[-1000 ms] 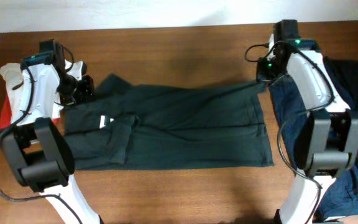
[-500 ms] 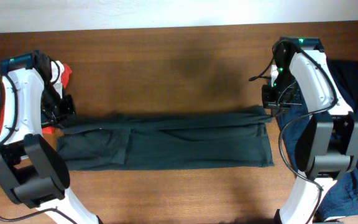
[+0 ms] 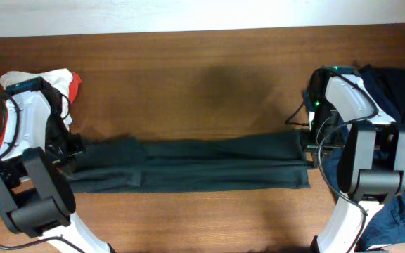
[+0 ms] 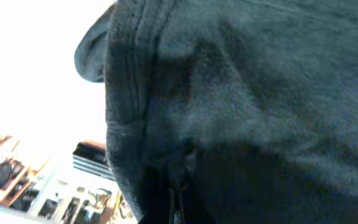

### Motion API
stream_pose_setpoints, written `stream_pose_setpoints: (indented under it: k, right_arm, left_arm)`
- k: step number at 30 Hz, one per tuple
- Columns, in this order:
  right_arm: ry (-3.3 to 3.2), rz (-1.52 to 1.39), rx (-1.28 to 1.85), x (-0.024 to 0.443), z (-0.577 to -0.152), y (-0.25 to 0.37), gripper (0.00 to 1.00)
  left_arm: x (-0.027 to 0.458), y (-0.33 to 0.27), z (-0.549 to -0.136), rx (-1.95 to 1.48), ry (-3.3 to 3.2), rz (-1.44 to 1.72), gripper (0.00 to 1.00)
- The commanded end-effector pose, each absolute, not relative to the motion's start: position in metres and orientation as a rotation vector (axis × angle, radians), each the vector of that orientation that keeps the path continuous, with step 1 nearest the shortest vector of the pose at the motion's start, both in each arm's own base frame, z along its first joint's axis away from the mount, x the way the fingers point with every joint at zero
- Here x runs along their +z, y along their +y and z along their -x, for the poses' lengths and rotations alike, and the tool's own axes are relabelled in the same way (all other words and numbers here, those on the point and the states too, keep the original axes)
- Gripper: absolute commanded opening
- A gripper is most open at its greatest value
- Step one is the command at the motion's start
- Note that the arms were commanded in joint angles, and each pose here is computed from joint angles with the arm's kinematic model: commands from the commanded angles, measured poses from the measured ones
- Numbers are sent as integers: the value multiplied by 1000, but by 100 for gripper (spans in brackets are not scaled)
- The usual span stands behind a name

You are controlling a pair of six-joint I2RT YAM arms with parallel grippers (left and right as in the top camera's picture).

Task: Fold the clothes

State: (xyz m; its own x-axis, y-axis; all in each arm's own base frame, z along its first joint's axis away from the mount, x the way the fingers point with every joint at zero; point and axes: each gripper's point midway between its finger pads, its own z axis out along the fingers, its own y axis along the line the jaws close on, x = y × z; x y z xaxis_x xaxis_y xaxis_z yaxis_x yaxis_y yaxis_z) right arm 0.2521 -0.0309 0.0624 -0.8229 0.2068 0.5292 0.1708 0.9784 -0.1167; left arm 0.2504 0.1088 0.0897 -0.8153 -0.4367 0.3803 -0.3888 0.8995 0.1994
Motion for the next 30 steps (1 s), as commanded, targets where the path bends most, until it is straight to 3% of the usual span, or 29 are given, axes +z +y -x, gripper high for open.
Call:
stream_pose_setpoints:
  k: [1,2,3,5,6,9,12,18,25,30]
  right_arm:
    - [-2566,288,92,68,-250,-33,4]
    - [-2566,289,90,68,-250,-32,6]
    - [-2566,289,90,68,-250,-32,14]
    - [-2565,289,90,69,-250,-32,24]
    - [-2568,289,90,68,-250,-32,32]
    - [-2611,281,78,62,-259,-32,39]
    - [-2677,200,-123,56,-274,-12,39]
    - [-2722,236,-154,51,-284,-18,40]
    - [-2722,237,-167,52,-285,-16,40]
    - [-2721,237,-167,52,-285,-16,40]
  left_arm:
    - [82,116,-235,-246,-2604,-649,0]
    - [78,115,-234,-245,-2602,-648,0]
    - [77,115,-233,-245,-2602,-648,1]
    - [77,115,-233,-245,-2602,-648,32]
    - [77,115,-233,-245,-2602,-648,40]
    - [75,114,-237,-233,-2616,-656,42]
    - [74,112,-247,-194,-2656,-674,42]
    - [80,54,-321,254,-2992,-482,42]
    - [76,-17,-378,235,-3214,-255,45]
    - [56,-26,-377,172,-3192,-230,45]
